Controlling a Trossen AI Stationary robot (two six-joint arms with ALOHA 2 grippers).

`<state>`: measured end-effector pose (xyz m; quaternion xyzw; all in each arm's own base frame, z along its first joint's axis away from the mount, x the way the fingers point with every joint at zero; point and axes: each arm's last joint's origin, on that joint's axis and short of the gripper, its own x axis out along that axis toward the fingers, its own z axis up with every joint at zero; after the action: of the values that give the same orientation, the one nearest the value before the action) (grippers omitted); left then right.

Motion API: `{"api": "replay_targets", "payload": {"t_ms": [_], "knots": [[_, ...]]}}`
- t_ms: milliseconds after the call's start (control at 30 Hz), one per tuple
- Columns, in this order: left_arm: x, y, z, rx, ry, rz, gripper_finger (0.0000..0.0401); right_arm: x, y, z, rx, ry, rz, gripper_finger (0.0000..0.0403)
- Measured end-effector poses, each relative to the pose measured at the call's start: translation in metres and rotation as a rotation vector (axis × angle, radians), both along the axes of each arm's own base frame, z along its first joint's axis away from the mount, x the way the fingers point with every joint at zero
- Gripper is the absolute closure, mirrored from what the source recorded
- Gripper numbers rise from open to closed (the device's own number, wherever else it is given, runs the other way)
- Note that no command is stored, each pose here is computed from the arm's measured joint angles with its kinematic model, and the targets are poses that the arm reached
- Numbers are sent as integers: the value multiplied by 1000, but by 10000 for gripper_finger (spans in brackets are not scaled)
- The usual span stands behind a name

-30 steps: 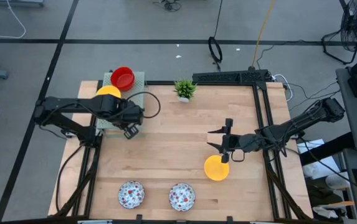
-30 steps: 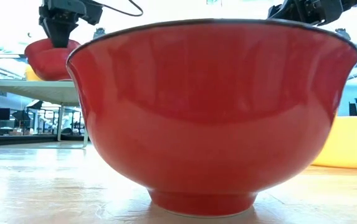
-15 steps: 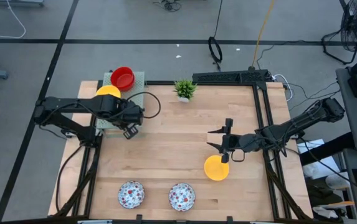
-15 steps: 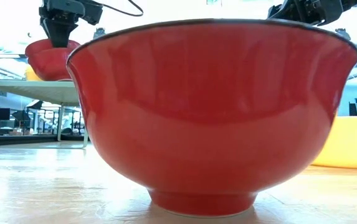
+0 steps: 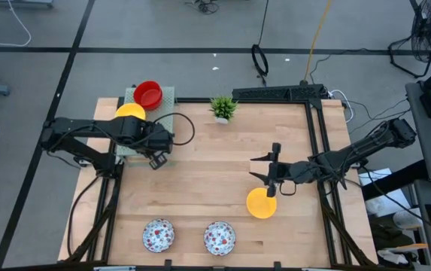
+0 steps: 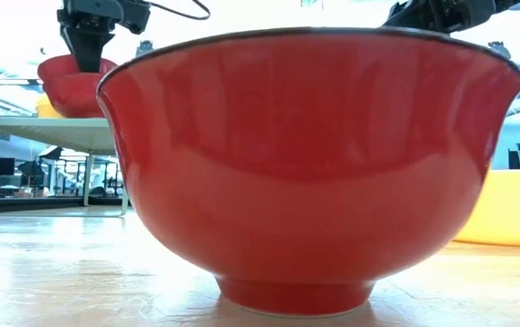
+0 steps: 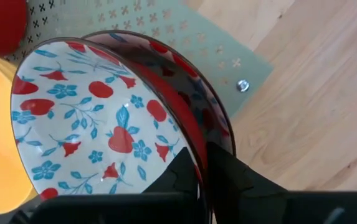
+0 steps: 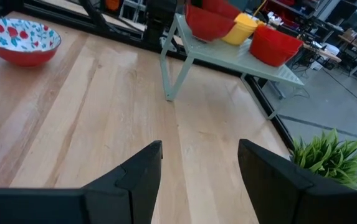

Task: Pick & Place Mini bowls
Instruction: Stack the red and white bowl on the red and white bowl on the shelf

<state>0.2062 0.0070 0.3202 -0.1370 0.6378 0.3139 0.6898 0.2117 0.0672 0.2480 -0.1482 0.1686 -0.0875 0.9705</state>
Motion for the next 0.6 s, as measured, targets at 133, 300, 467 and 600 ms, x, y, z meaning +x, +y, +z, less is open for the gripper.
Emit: {"api": "replay_targets", "payload": {"t_ms": [133,300,467,600], "knots": [[2,0,0,1,-28,20,362,0,0,0,-11,-1,4,204],[3,0,0,1,-40,27,330,0,0,0,-11,-1,4,204],[6,0,0,1,-69,35,324,0,0,0,-10,-1,4,204],[6,0,3,0,-81,62,323,0,0,0,-10,-1,4,204]]}}
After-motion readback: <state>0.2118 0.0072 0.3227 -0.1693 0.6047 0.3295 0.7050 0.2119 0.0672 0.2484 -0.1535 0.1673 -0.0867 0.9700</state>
